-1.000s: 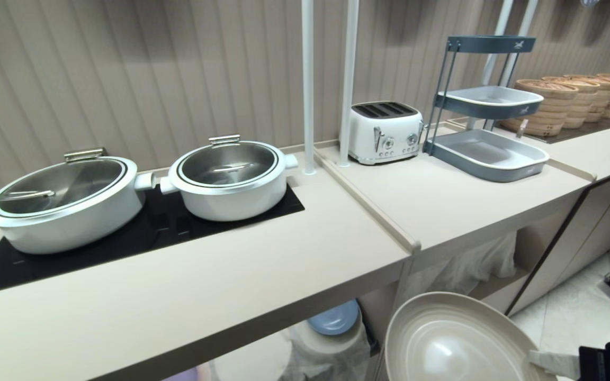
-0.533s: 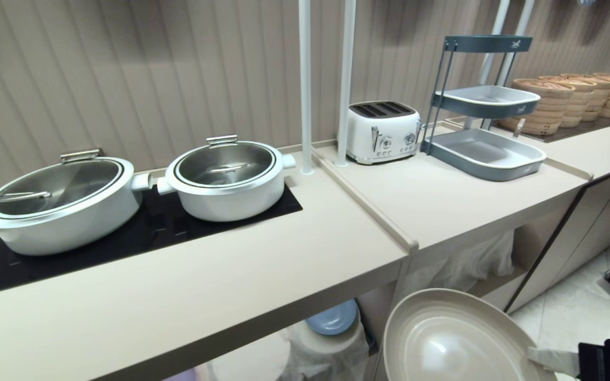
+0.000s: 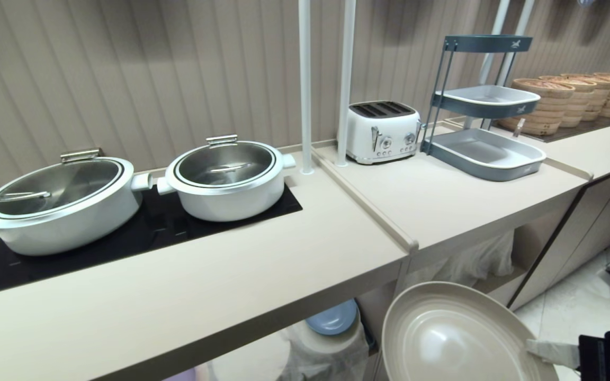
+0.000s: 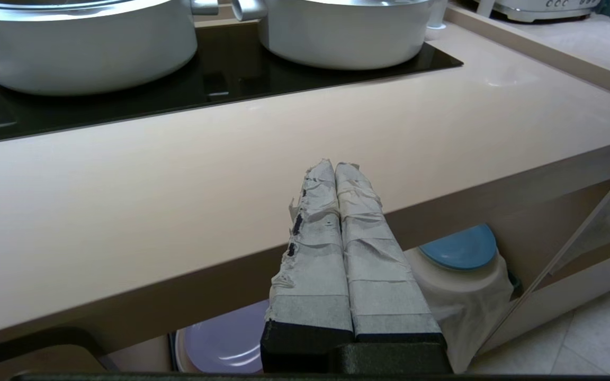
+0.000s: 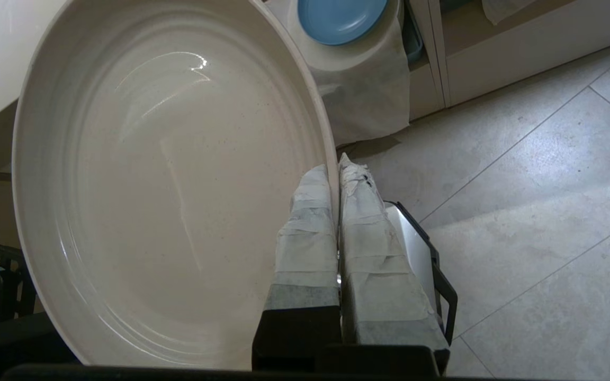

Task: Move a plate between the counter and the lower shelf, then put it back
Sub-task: Put the plate

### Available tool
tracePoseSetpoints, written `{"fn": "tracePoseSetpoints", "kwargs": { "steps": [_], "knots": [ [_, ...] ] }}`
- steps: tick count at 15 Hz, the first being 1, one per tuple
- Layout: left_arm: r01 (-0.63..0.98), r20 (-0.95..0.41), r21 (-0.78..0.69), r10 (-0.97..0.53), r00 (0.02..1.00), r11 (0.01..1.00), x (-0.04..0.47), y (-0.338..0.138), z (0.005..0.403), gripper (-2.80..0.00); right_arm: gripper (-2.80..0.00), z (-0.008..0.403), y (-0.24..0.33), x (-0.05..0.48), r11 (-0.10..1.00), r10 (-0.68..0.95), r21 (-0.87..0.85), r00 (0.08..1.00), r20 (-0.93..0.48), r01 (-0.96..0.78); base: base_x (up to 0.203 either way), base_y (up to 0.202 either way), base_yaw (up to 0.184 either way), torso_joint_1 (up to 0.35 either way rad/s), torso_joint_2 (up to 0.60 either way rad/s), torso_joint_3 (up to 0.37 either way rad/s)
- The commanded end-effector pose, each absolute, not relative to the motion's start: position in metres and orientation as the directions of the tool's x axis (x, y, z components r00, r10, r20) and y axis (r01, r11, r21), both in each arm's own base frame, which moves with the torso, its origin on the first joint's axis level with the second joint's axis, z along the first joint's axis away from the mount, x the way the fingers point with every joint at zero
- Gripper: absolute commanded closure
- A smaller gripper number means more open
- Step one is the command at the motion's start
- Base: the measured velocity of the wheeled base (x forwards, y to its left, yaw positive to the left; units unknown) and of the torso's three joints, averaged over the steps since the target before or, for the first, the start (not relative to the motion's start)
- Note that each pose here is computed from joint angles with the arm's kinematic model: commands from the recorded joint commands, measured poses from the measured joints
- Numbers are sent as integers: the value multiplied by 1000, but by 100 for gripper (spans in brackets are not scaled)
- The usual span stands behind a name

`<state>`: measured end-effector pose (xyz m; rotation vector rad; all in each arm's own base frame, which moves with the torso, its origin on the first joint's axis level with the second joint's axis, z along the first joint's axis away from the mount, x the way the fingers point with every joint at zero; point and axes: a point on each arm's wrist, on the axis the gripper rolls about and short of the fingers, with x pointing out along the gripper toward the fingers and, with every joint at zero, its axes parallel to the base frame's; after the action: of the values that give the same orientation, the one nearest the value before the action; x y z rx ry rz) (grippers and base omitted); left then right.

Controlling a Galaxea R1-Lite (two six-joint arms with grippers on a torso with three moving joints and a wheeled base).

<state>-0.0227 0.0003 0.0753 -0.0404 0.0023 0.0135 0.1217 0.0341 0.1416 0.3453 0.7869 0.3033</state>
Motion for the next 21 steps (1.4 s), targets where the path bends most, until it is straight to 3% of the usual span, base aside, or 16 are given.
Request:
{"fn": "tracePoseSetpoints", "kwargs": {
  "steps": [1, 21],
  "knots": [
    [-14, -3, -41, 14, 1000, 999, -23, 0, 75, 0, 0, 143, 34, 123, 900, 392, 413, 670, -631, -138, 0, 0, 0, 0, 0, 0],
    [-14, -3, -41, 14, 1000, 999, -23, 0, 75, 0, 0, 144, 35, 118, 874, 451, 456, 633, -629, -170, 0, 0, 0, 0, 0, 0]
  ]
}}
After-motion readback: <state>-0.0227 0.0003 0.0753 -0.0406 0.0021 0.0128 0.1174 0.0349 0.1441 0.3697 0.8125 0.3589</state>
